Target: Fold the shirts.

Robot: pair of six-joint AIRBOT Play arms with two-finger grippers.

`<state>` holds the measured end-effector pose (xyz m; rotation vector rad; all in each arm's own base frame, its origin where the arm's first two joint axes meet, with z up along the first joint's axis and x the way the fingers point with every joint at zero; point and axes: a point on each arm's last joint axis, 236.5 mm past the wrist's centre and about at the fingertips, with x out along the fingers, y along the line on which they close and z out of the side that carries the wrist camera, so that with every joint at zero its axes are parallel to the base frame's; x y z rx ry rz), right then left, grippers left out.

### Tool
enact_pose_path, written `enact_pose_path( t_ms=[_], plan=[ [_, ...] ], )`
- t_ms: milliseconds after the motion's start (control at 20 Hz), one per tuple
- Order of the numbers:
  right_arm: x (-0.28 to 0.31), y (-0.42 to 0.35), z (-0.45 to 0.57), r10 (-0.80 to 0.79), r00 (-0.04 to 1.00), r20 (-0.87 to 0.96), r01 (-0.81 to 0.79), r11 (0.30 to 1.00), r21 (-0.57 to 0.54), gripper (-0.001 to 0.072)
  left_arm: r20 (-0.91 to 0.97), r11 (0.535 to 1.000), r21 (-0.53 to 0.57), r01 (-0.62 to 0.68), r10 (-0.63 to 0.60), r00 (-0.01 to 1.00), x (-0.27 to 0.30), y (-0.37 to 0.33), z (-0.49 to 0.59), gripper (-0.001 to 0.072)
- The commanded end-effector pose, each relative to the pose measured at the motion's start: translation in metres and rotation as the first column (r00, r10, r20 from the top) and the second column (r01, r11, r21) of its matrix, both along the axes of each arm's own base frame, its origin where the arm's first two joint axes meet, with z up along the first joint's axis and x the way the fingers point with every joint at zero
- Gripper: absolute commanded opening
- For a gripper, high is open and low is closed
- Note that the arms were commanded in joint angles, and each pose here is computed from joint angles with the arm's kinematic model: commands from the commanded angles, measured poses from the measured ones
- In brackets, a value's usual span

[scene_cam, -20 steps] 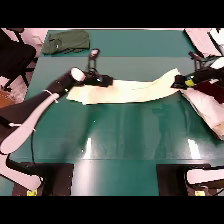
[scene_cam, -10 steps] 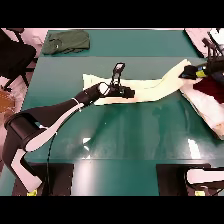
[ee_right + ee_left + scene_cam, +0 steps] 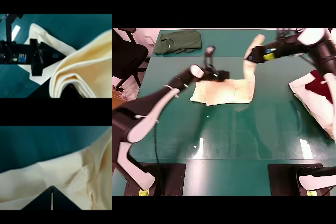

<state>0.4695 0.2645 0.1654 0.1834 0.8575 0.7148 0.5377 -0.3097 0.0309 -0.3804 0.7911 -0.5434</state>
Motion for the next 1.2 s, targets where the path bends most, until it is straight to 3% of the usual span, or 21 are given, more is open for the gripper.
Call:
enact_pose_path(
  t_ms=[0, 100, 250, 300, 350, 400, 600, 850, 900, 950, 1150],
  plan=[
    [-0.023, 0.091, -0.015, 0.087, 0.996, -0.013, -0.086, 0.994, 0.071, 0.0016, 0.037, 0.961, 0.114, -0.254, 0.251, 0.967, 0.026, 0.138, 0.061, 0.0020],
    [-0.039, 0.140, -0.041, 0.144, 0.988, -0.047, -0.138, 0.985, 0.108, 0.0016, 0.123, 0.929, 0.133, -0.346, 0.331, 0.935, 0.017, 0.202, 0.121, 0.0020],
    [-0.055, 0.208, -0.088, 0.170, 0.981, -0.094, -0.151, 0.971, 0.184, 0.0017, 0.190, 0.921, 0.189, -0.342, 0.307, 0.932, -0.016, 0.234, 0.171, 0.0021],
    [-0.056, 0.221, -0.102, 0.164, 0.980, -0.114, -0.138, 0.968, 0.208, 0.0109, 0.188, 0.921, 0.211, -0.326, 0.289, 0.939, -0.026, 0.235, 0.176, 0.0021],
    [-0.059, 0.227, -0.109, 0.162, 0.974, -0.156, -0.121, 0.962, 0.243, 0.0331, 0.165, 0.925, 0.225, -0.305, 0.273, 0.948, -0.036, 0.232, 0.176, 0.0021],
    [-0.060, 0.225, -0.107, 0.173, 0.965, -0.195, -0.115, 0.954, 0.276, 0.0451, 0.141, 0.927, 0.238, -0.289, 0.262, 0.955, -0.043, 0.230, 0.173, 0.0021],
    [-0.048, 0.145, -0.089, 0.181, 0.955, -0.235, -0.137, 0.972, 0.192, 0.0451, 0.057, 0.929, 0.302, -0.213, 0.205, 0.977, -0.063, 0.228, 0.156, 0.0021],
    [-0.065, -0.006, -0.152, -0.052, 0.874, -0.483, 0.090, 0.994, 0.055, 0.0457, -0.040, 0.954, 0.278, -0.116, 0.132, 0.990, -0.083, 0.210, 0.145, 0.0022],
    [-0.076, -0.027, -0.172, -0.095, 0.843, -0.529, 0.133, 0.991, 0.034, 0.0476, -0.046, 0.959, 0.266, -0.095, 0.111, 0.993, -0.085, 0.205, 0.145, 0.0022],
    [-0.083, -0.038, -0.187, -0.124, 0.821, -0.557, 0.169, 0.985, 0.030, 0.0575, -0.048, 0.963, 0.255, -0.090, 0.105, 0.993, -0.086, 0.202, 0.146, 0.0022],
    [-0.058, -0.026, -0.202, -0.114, 0.819, -0.562, 0.284, 0.932, 0.224, 0.0624, -0.059, 0.967, 0.241, -0.080, 0.097, 0.994, -0.088, 0.198, 0.146, 0.0022]
  ],
)
